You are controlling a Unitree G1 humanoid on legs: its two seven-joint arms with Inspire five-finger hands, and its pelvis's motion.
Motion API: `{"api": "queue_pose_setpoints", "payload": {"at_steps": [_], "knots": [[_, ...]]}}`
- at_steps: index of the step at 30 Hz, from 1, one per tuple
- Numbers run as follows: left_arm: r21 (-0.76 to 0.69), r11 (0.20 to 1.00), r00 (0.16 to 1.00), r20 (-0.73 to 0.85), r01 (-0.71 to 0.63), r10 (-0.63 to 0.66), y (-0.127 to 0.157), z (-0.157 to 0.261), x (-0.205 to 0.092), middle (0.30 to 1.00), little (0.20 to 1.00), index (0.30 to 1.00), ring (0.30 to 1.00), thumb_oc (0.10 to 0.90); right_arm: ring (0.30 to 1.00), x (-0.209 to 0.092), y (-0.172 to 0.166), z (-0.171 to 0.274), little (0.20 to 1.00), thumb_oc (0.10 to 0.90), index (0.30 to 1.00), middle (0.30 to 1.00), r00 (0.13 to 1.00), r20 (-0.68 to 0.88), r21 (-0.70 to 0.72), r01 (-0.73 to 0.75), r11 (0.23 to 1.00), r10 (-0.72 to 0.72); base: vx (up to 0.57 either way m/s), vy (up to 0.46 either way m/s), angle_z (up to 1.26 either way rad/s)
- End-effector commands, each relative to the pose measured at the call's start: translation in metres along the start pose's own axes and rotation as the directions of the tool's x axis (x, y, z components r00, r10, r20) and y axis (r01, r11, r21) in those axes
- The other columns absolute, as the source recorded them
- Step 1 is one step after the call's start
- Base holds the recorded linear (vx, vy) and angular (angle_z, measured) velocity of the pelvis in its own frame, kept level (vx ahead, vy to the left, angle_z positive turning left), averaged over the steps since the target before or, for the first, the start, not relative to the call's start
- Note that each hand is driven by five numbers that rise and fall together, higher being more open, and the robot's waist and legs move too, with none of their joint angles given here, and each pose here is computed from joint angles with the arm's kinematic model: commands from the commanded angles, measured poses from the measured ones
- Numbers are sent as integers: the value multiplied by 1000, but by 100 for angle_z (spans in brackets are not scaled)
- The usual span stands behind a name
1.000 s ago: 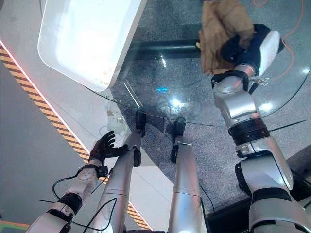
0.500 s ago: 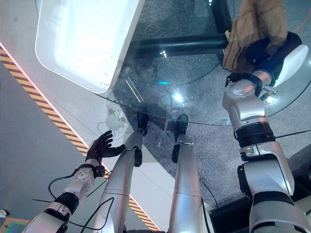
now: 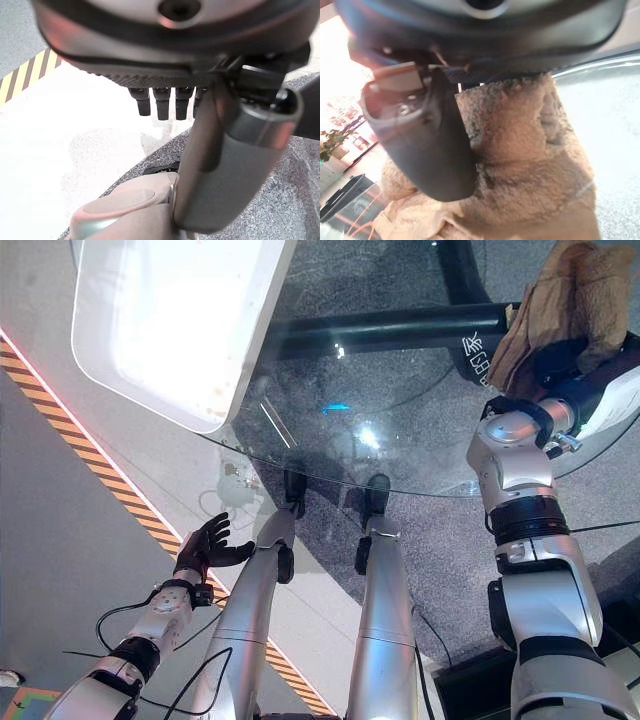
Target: Wipe the table with a cloth and put it in the basket.
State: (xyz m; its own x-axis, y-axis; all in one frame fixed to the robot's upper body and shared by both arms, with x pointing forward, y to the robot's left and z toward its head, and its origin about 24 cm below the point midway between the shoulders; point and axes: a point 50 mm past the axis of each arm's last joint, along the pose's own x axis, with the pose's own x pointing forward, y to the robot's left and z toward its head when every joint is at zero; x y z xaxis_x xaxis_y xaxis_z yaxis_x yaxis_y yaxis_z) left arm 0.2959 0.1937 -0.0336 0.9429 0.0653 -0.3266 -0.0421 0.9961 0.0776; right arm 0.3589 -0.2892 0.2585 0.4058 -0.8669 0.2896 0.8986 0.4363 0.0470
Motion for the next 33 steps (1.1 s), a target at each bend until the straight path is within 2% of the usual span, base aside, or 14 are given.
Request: {"api": "queue_pose_setpoints", "payload": {"at_steps": [1, 7, 11, 14, 20, 31, 33], "knots": [[-7, 1000, 992, -127, 2, -3, -1, -46, -25, 900, 900, 900, 900, 800, 300, -9, 2, 54, 200, 100, 300, 300, 949, 287, -6, -137, 991, 132, 0, 0, 0], [-8, 1000, 992, -128, 1, -2, -5, -48, -27, 900, 900, 900, 900, 800, 300, -46, 30, 52, 200, 100, 300, 300, 865, 298, -111, -389, 915, 404, 1, 11, -2], [-7, 1000, 993, -122, -3, 2, -6, -50, -29, 900, 900, 900, 900, 800, 300, -83, 49, 43, 200, 100, 300, 300, 722, 291, -186, -601, 777, 628, 0, 0, 0], [-3, 1000, 993, -116, -4, 3, -5, -49, -29, 900, 900, 900, 900, 800, 300, -103, 58, 37, 200, 100, 300, 300, 641, 280, -237, -675, 698, 715, 0, 0, 0], [9, 1000, 995, -103, -3, 4, -5, -47, -28, 900, 900, 900, 900, 800, 300, -131, 69, 16, 200, 100, 300, 300, 534, 221, -297, -760, 578, 816, 0, 0, 0], [38, 999, 994, -107, -2, 6, -2, -48, -28, 900, 900, 900, 900, 800, 300, -157, 78, -21, 200, 100, 300, 300, 413, 88, -363, -834, 415, 906, 8, -17, 4], [45, 999, 994, -105, -3, 7, -1, -46, -27, 900, 900, 900, 900, 800, 300, -163, 80, -25, 200, 100, 300, 300, 370, 66, -384, -848, 365, 927, -3, -19, -1]]}}
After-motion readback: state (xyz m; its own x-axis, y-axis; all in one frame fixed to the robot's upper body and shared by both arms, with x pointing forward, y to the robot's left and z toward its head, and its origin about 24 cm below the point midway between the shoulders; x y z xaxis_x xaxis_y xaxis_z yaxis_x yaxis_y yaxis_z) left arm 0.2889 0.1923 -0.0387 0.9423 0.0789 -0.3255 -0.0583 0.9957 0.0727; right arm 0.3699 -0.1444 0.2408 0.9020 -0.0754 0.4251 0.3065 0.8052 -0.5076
